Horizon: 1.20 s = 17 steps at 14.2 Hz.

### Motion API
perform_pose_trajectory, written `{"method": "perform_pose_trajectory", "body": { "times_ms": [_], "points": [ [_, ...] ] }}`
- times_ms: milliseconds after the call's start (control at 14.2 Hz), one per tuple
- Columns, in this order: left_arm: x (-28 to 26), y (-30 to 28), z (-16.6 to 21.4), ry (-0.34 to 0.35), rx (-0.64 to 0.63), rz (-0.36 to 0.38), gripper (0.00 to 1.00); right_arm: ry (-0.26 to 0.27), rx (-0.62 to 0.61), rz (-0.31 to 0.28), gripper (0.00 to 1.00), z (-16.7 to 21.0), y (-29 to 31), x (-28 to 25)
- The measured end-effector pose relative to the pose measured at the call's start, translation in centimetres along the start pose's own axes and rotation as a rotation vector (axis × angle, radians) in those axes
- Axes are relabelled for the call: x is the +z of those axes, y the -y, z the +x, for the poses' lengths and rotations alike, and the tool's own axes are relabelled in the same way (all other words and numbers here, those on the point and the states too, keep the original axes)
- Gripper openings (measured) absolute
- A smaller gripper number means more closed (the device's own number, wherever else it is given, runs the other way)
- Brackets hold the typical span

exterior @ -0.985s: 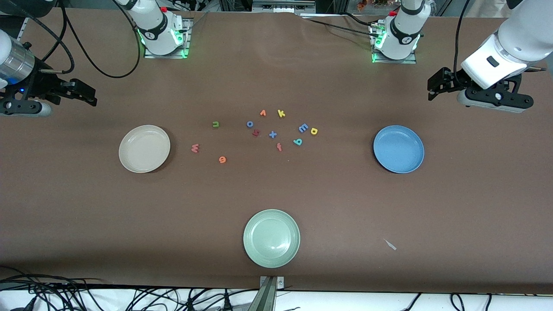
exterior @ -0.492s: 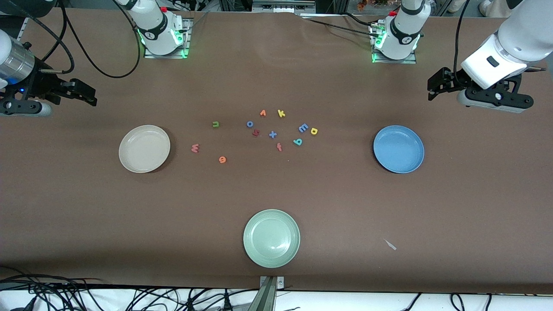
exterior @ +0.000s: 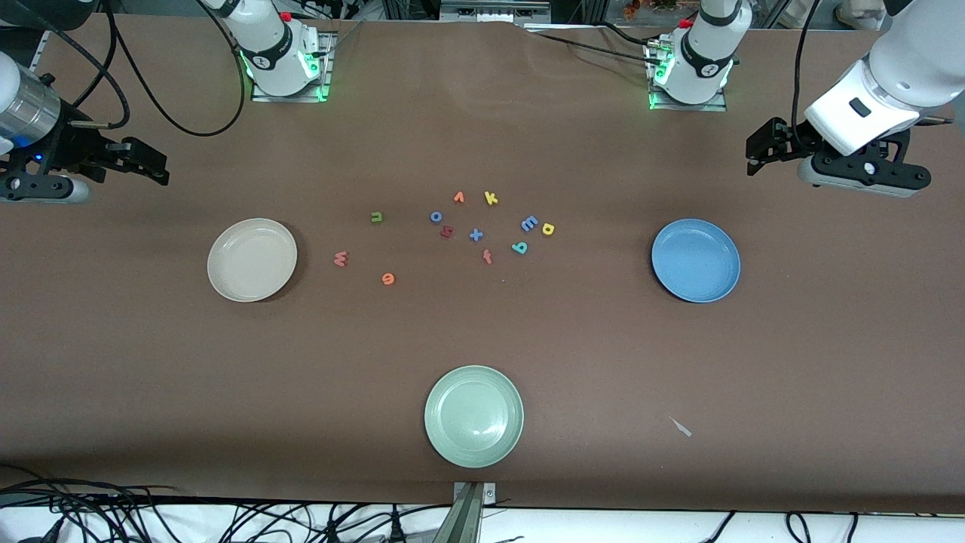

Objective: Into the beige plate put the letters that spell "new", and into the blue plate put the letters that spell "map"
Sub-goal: 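Reach the right gripper to pink w while the left gripper reaches teal p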

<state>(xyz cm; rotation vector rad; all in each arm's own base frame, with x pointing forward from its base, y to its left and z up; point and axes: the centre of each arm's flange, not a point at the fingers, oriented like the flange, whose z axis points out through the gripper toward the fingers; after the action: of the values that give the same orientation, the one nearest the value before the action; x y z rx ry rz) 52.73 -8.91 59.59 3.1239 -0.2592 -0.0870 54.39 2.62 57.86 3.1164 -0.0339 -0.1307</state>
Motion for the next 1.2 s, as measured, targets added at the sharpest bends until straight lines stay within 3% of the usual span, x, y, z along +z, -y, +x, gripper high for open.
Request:
{"method": "perform_pose_trajectory", "body": {
  "times_ms": [774, 1055, 1196],
  "points": [
    [8.8, -4.8, 3.9, 0.17, 0.096, -0.015, 1.0, -0.004, -0.008, 0.001, 1.0, 1.8, 0.5, 2.1],
    [13.6, -9.2, 7.9, 0.222, 0.152, -0.034, 1.0, 0.061, -0.13, -0.082, 1.0, 4.4, 6.4, 8.2],
    [17.2, -13.7, 8.6, 0.267, 0.203, -0.03, 1.0, 0.073, -0.181, -0.095, 1.0, 4.9, 9.9, 10.5]
  ]
}}
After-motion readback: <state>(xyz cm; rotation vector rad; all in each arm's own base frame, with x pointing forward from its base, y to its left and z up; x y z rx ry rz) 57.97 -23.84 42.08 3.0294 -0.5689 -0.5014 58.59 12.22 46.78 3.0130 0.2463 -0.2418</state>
